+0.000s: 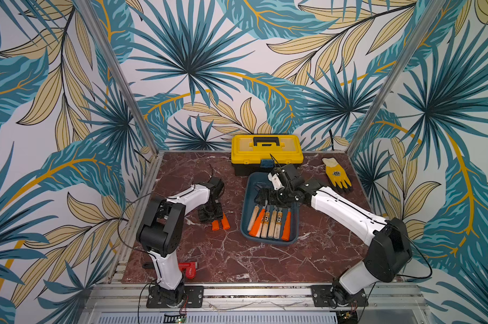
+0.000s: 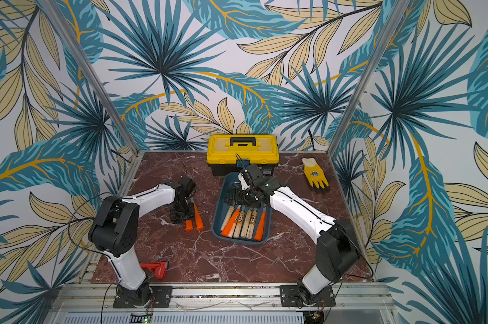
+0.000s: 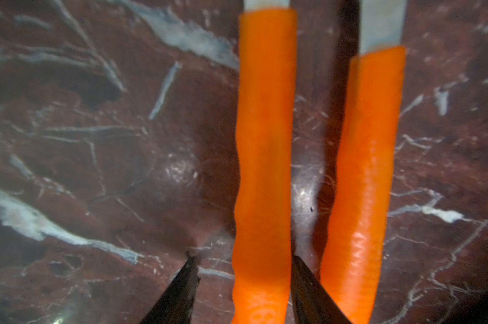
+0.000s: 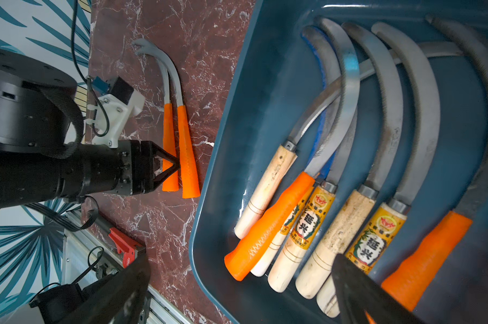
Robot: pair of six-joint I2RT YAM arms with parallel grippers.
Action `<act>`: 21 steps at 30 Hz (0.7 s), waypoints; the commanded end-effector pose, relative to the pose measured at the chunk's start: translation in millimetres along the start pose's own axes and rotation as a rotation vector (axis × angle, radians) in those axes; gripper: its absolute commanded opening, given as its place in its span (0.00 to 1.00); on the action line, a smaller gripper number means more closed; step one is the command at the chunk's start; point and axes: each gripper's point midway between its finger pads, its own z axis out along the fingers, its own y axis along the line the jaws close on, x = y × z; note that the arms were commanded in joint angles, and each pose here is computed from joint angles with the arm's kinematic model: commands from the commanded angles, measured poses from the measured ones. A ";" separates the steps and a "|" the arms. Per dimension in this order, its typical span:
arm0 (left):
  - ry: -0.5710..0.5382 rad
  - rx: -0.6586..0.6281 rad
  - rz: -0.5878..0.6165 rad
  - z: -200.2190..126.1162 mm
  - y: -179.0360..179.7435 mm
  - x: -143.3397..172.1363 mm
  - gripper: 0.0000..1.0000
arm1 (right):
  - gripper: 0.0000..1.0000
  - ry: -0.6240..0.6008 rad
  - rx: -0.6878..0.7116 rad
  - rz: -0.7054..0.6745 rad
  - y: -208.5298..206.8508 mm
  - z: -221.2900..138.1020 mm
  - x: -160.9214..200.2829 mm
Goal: Put small sickles into storage boxes
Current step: Pick up the sickle at the center of the board.
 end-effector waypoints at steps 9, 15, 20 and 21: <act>0.022 -0.038 0.017 15.9 4.6 11.5 0.43 | 1.00 -0.015 0.011 0.005 -2.3 -4.6 2.6; 0.022 -0.040 0.010 15.9 8.1 16.7 0.25 | 1.00 -0.022 0.011 0.009 -2.8 -6.8 3.5; 0.019 -0.029 -0.004 14.1 10.4 21.4 0.18 | 1.00 -0.026 0.007 0.015 -2.3 -7.3 3.9; 0.019 -0.029 -0.008 13.9 11.7 22.8 0.15 | 0.99 -0.025 0.007 0.014 -2.1 -7.2 4.5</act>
